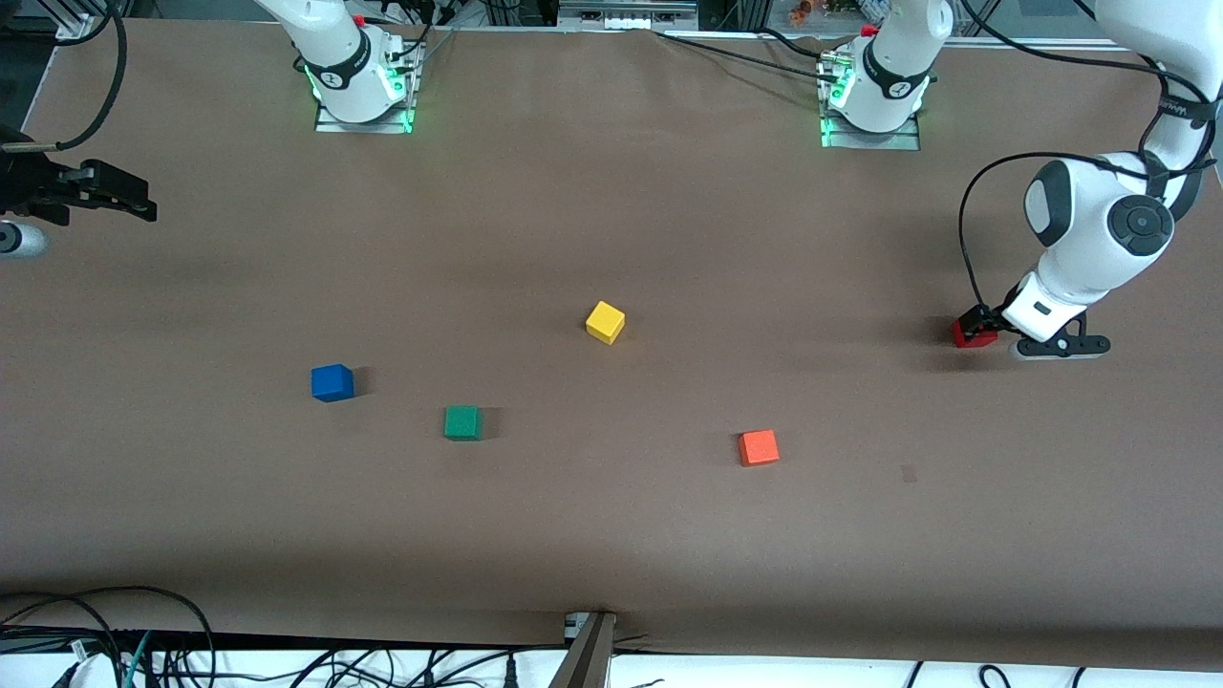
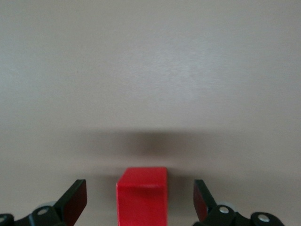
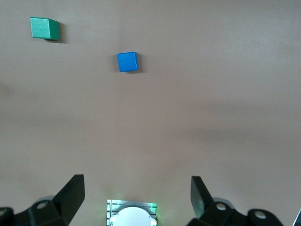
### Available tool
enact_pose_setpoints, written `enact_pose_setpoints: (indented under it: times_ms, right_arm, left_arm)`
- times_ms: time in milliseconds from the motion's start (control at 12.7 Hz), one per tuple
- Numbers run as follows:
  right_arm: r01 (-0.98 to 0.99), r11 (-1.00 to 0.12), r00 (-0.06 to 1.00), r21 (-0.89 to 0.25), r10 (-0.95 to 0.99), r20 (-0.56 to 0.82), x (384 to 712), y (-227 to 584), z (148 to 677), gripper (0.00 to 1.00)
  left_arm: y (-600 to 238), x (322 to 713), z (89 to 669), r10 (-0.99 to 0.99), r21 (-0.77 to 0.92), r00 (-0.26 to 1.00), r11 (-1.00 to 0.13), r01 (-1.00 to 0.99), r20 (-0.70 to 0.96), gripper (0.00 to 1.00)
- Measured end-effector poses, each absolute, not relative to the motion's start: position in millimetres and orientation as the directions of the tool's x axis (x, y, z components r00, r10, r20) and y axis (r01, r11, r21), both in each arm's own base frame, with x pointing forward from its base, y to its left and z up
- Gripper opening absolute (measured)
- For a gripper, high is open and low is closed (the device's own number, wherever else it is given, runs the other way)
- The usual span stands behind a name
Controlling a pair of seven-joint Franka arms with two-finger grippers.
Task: Pass red block to right arm, stack on blue
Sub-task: 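Reach the left gripper down over the red cube, then close the left gripper on the red cube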
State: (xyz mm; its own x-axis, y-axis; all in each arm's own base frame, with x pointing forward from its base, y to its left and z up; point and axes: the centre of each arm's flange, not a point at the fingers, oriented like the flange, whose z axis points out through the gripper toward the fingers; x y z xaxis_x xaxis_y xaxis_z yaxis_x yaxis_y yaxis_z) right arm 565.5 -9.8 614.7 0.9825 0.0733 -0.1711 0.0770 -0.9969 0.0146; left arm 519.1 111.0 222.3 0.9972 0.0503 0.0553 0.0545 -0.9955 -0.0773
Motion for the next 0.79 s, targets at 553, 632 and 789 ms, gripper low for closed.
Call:
enact_pose_setpoints:
  times_ms: [553, 632, 789]
  right_arm:
    - [0.077, -0.997, 0.983, 0.015, 0.073, -0.171, 565.5, -9.8, 614.7, 1.0]
    - [0.077, -0.997, 0.983, 0.015, 0.073, -0.171, 565.5, -9.8, 614.7, 1.0]
    - [0.077, -0.997, 0.982, 0.014, 0.074, -0.171, 565.5, -9.6, 614.7, 1.0]
  left_arm:
    - [108.5, 500.8, 170.4, 0.033, -0.055, 0.999, -0.998, 0.034, 0.026, 1.0]
    - [109.4, 499.4, 167.9, 0.027, -0.054, 0.999, -0.998, 0.028, 0.02, 1.0]
    - [114.8, 497.9, 166.7, 0.028, -0.054, 0.999, -0.998, 0.029, 0.018, 0.76]
